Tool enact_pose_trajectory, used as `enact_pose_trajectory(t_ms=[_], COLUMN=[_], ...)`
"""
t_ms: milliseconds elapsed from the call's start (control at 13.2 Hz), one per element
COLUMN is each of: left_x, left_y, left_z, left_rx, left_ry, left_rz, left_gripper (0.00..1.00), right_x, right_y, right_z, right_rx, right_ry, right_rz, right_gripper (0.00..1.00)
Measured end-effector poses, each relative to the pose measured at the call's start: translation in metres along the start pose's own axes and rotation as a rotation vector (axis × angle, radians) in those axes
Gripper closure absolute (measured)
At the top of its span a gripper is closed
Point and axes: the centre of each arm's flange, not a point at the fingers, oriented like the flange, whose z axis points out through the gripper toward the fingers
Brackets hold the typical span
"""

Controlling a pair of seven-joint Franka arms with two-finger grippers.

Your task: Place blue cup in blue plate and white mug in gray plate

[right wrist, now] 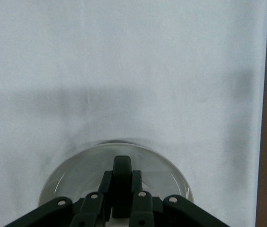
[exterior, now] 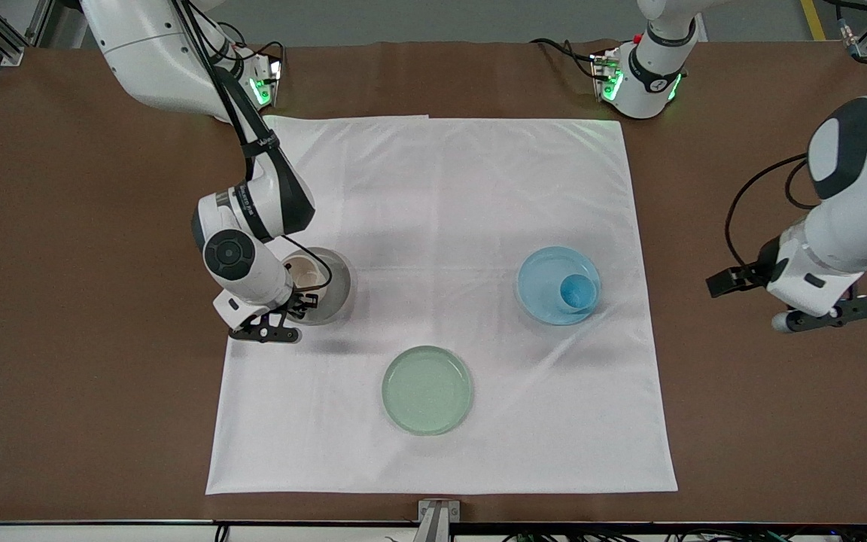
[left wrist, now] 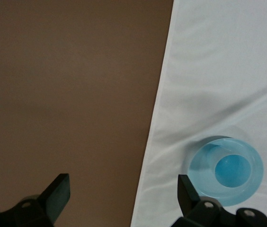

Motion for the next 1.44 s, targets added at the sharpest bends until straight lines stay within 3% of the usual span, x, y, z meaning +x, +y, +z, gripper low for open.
enact_pose_trajectory(t_ms=[303, 378, 605, 908, 1134, 1437], left_x=[0.01, 0.008, 0.0, -0.02, -0.053, -0.087], left_y=[-0.056, -0.062, -0.059, -0.042, -0.014, -0.003], left_z=[-0.052, -0.066, -0.087, -0.125, -0.157, -0.164], left_rx=[0.002, 0.004, 0.008, 0.023, 0.061, 0.015], left_ry=[0.061, 0.053, 0.02, 0.031, 0.04, 0.012], left_rz=[0.095, 0.097, 0.103, 0.125, 0.158, 0.159], left_gripper=[0.0, 0.0, 0.0, 0.0, 0.0, 0.0], right_x=[-0.001, 0.0, 0.007, -0.008, -0.038, -0.066], right_y=[-0.003, -0.003, 0.003, 0.052, 0.142, 0.277], right_z=[0.005, 0.005, -0.013, -0.133, -0.228, -0.261], right_rx=[-0.002, -0.002, 0.002, -0.022, -0.001, 0.054], right_ry=[-0.003, -0.003, 0.011, -0.08, -0.127, -0.107], right_rz=[-0.005, -0.004, 0.007, 0.056, 0.028, -0.015], right_gripper=[0.81, 0.75, 0.42, 0.01, 0.0, 0.0])
